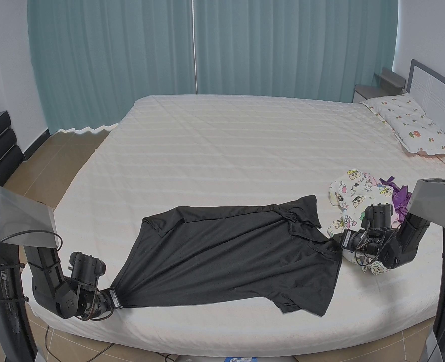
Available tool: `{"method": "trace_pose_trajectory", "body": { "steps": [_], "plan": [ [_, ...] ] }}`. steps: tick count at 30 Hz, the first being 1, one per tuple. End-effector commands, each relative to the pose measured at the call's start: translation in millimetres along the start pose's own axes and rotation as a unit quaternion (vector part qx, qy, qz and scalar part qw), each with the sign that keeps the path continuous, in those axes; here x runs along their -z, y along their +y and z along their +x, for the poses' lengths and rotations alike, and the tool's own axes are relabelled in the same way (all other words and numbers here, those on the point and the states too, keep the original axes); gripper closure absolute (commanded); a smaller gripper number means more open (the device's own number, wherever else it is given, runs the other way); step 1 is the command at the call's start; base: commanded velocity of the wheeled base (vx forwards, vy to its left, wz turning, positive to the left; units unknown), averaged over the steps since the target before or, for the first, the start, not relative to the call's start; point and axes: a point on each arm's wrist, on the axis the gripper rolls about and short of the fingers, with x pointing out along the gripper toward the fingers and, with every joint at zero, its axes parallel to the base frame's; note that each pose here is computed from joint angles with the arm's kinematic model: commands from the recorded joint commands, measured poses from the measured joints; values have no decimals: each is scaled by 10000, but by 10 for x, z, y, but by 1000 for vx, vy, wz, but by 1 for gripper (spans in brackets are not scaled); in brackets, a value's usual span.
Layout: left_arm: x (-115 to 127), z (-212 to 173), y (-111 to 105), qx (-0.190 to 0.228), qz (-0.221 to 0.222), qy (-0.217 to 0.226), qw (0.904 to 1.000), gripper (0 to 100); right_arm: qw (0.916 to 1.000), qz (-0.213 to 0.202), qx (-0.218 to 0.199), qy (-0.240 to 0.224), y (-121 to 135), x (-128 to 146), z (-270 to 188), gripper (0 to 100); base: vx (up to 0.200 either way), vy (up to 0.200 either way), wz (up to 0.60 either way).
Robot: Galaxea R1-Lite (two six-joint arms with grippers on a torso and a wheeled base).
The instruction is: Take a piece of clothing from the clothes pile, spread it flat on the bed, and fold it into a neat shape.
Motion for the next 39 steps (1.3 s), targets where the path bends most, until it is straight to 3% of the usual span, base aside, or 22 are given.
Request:
{"method": "trace_pose_trajectory", "body": {
  "steps": [1, 7, 9, 13, 19, 27, 28, 33, 39],
  "plan": [
    [-9, 7, -8, 46, -14, -12, 10000, 100, 9977, 364, -556, -159, 124, -177, -349, 0, 0, 0, 0],
    [-25, 2, -22, 153, -51, -8, 9999, 100, 9958, 228, -676, 577, 165, 210, -694, 0, 0, 0, 0],
    [-36, -5, -28, 175, -70, -29, 9998, 100, 9927, 147, -611, 1034, 168, 459, -791, 0, 0, 0, 0],
    [-31, -7, -27, 204, -68, -2, 9998, 100, 9892, 198, -535, 1350, 172, 626, -777, 0, 0, 0, 0],
    [-35, -6, -30, 208, -69, -9, 9998, 100, 9855, 87, -398, 1647, 164, 822, -647, 0, 0, 0, 0],
    [-35, -6, -30, 208, -69, -9, 9998, 100, 9891, -10, -183, 1458, 183, 856, -390, 0, 0, 0, 0],
    [-35, -6, -30, 208, -69, -9, 9998, 100, 9897, -7, -216, 1415, 191, 845, -379, 100, 0, 0, 0],
    [-65, -4, -50, 270, -141, -76, 9995, 100, 9938, 101, -376, 1040, 262, 674, -305, 100, 0, 0, 0],
    [-235, -30, -148, 577, -815, -441, 9940, 100, 9975, 262, -593, 271, 311, 269, -157, 100, 0, 0, 0]
  ]
}}
